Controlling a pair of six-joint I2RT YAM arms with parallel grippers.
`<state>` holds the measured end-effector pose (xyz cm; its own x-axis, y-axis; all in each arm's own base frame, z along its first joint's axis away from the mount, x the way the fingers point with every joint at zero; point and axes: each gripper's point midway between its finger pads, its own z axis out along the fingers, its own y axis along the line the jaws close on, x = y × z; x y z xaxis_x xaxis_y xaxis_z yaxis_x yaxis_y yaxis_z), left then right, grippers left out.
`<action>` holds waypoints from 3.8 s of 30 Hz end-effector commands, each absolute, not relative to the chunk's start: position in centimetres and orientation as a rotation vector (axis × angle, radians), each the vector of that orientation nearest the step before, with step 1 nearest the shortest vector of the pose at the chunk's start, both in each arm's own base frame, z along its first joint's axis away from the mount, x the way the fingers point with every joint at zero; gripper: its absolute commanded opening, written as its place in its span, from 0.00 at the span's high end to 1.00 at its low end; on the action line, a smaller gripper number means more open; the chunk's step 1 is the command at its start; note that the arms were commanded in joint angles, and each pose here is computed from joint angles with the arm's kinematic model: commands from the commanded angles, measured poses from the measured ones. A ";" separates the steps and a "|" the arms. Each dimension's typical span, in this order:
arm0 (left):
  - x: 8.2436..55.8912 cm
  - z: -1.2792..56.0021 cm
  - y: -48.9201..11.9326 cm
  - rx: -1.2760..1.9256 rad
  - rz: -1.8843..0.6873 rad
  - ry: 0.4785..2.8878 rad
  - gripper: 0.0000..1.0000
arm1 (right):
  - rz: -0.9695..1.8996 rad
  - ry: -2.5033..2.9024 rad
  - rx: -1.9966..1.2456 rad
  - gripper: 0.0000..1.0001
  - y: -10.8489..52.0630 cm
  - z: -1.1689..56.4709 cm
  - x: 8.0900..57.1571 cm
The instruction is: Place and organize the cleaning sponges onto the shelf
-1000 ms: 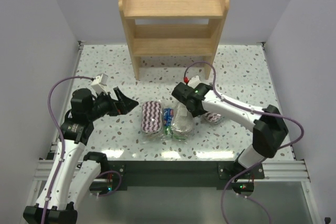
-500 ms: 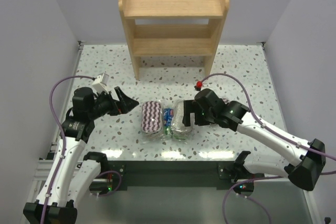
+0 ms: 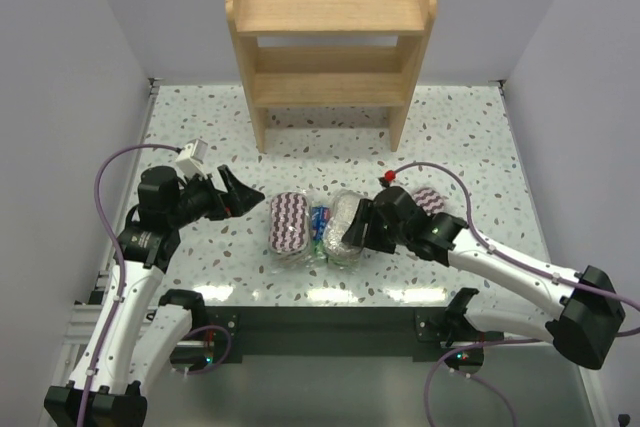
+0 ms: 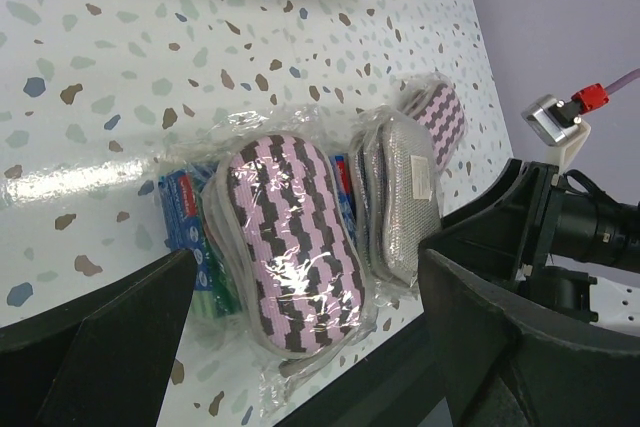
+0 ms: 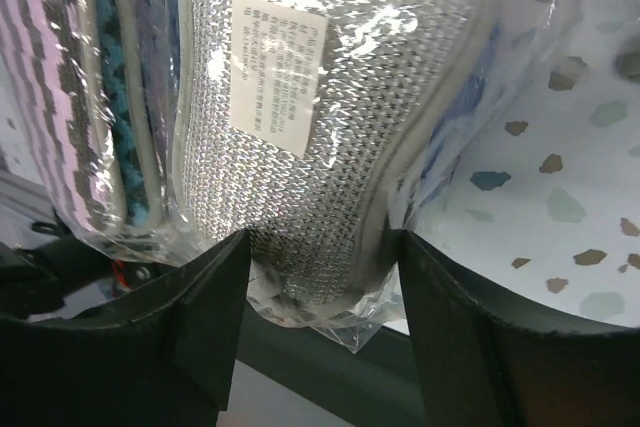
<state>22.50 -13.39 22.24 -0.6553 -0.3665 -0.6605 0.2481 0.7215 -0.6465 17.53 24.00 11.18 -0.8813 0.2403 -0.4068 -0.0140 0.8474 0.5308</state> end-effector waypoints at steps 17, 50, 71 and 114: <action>22.7 23.9 -13.7 -0.056 -0.944 2.038 0.02 | 0.349 2.232 0.244 1.00 14.6 22.8 20.9; 21.6 22.1 -13.8 -0.006 -0.943 2.087 0.02 | -1.167 2.521 -0.073 1.00 -0.8 10.9 27.9; 22.1 22.6 -13.8 -0.040 -0.959 2.066 0.02 | 0.084 2.366 -0.227 0.08 15.1 18.9 29.1; 23.3 13.0 -20.3 0.135 -1.000 2.294 0.80 | 0.797 2.403 -0.197 0.10 21.2 17.2 20.8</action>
